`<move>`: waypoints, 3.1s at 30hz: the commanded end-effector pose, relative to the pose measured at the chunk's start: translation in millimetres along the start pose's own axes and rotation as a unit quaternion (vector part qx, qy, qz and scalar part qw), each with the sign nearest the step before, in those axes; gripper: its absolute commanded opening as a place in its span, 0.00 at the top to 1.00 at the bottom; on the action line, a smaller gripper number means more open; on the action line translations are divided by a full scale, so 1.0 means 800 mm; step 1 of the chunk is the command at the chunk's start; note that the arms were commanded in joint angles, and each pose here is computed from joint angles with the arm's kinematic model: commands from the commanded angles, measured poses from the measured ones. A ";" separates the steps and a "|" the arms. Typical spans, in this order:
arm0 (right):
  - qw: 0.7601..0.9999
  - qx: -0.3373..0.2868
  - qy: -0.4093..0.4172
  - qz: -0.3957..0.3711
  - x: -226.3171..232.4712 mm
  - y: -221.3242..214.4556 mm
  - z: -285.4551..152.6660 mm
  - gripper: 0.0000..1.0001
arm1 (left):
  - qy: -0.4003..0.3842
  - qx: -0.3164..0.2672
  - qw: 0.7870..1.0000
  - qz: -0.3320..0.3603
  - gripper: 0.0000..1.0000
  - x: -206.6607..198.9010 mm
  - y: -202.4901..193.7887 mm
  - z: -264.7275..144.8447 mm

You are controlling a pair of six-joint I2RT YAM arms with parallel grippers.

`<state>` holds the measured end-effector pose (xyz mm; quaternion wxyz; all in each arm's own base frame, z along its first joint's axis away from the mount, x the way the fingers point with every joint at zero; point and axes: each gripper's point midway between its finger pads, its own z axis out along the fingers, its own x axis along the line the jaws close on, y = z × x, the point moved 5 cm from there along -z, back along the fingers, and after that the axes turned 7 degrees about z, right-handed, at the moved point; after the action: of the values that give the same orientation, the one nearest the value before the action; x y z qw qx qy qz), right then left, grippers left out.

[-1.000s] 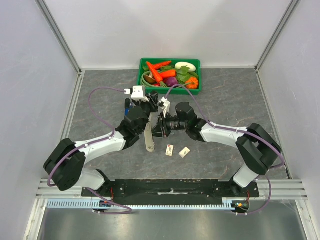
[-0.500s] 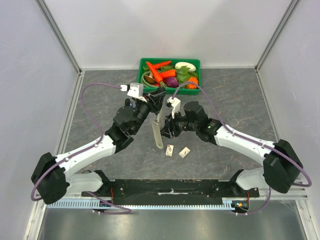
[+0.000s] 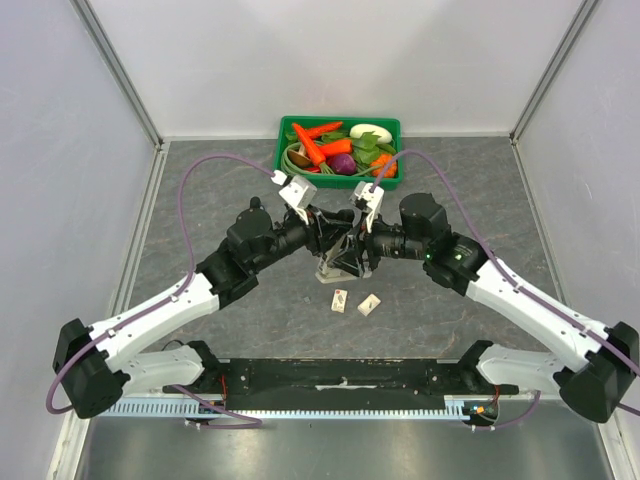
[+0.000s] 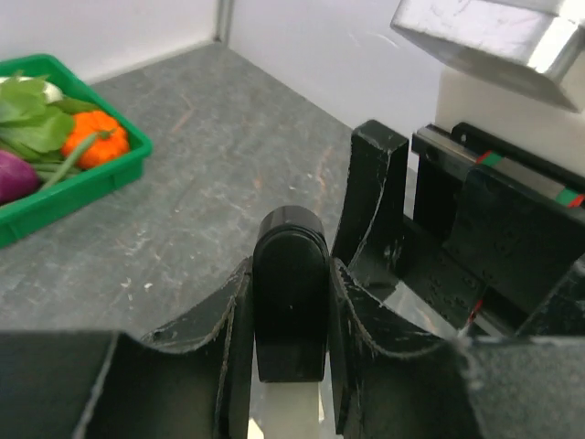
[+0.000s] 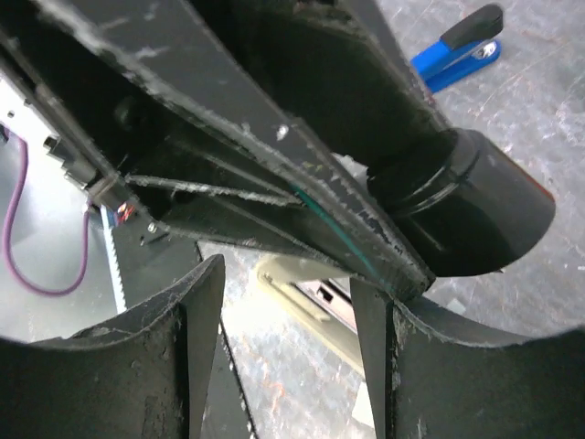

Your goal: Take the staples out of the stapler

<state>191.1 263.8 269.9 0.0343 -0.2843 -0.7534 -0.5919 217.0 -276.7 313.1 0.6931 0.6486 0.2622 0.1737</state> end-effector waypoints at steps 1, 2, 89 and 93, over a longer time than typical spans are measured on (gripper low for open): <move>0.998 -0.016 0.027 -0.058 0.041 0.035 -0.024 0.36 | -0.069 0.001 0.997 0.027 0.98 -0.026 0.031 -0.012; 0.998 -0.019 0.016 -0.058 0.041 0.037 -0.028 0.36 | -0.069 0.001 0.997 0.027 0.98 -0.026 0.032 -0.014; 0.956 -0.106 -0.248 0.115 -0.043 -0.027 -0.001 0.99 | 0.331 0.215 0.919 0.012 0.98 0.242 -0.097 0.054; 0.959 -0.099 -0.234 0.122 -0.041 -0.037 0.002 0.99 | 0.352 0.247 0.903 -0.017 0.98 0.280 -0.128 0.050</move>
<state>211.7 248.9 238.3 -0.1131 -0.5101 -0.6299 -0.5747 383.7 -201.9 173.8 0.3745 0.7100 0.5188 0.2941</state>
